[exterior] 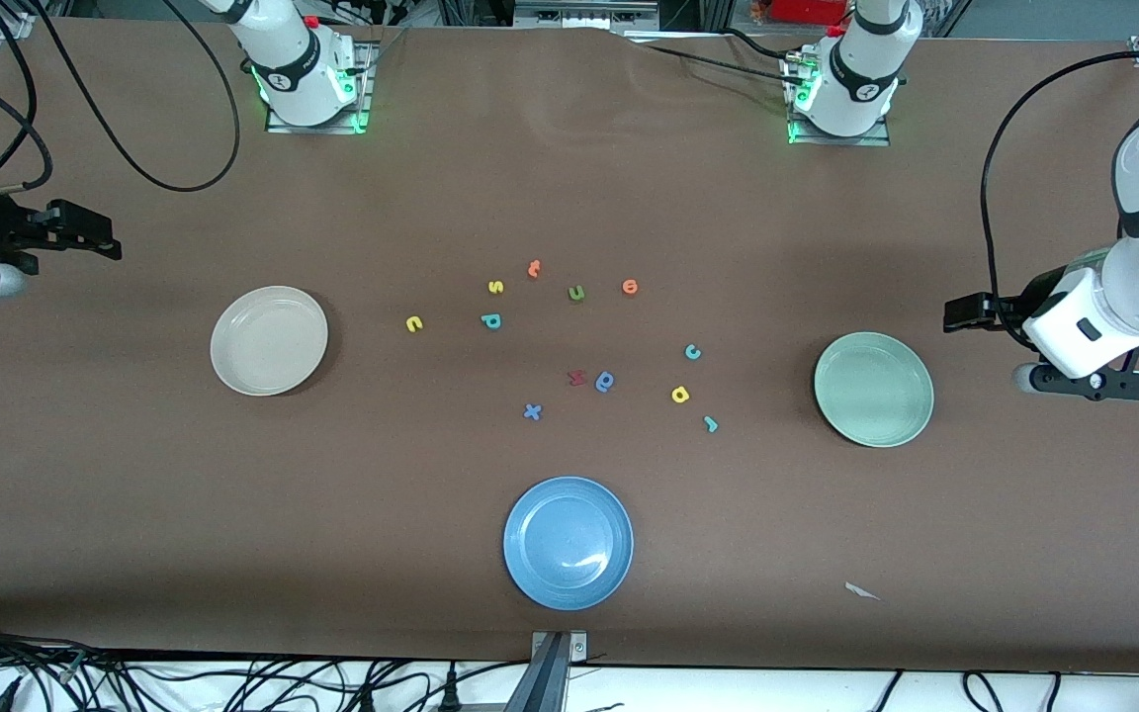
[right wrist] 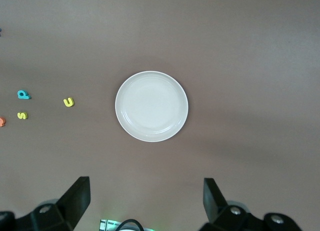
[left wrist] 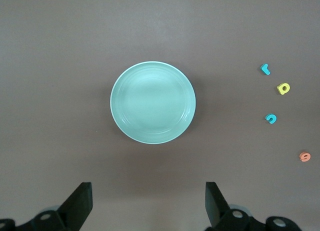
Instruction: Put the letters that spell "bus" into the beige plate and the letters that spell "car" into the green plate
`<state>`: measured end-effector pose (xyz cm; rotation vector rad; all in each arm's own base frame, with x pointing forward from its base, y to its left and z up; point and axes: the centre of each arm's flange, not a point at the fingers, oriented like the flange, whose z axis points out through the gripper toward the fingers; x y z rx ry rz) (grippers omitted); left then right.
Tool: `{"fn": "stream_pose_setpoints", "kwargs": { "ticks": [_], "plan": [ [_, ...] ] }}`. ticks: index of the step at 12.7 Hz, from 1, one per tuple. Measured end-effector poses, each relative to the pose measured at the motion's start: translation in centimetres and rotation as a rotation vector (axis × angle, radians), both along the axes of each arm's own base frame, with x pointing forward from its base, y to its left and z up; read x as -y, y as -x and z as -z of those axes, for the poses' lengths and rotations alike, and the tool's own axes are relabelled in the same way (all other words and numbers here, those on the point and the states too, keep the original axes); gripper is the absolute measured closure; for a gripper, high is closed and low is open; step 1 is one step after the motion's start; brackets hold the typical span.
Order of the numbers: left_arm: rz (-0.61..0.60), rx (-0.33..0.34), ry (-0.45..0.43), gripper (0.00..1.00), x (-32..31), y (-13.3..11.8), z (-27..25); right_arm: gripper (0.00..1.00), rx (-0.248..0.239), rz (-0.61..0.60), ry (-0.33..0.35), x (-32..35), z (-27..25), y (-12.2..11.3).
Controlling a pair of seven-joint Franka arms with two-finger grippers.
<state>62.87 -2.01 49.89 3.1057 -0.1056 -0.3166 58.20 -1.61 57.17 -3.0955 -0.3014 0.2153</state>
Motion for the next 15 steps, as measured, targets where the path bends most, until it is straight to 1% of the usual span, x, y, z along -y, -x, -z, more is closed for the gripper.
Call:
{"fn": "stream_pose_setpoints", "kwargs": {
  "ticks": [15],
  "plan": [
    [-0.001, -0.008, -0.001, 0.01, 0.23, -0.12, 0.5, 0.0, 0.0, 0.0, 0.0, 0.0, 0.0, 0.0]
  ]
}}
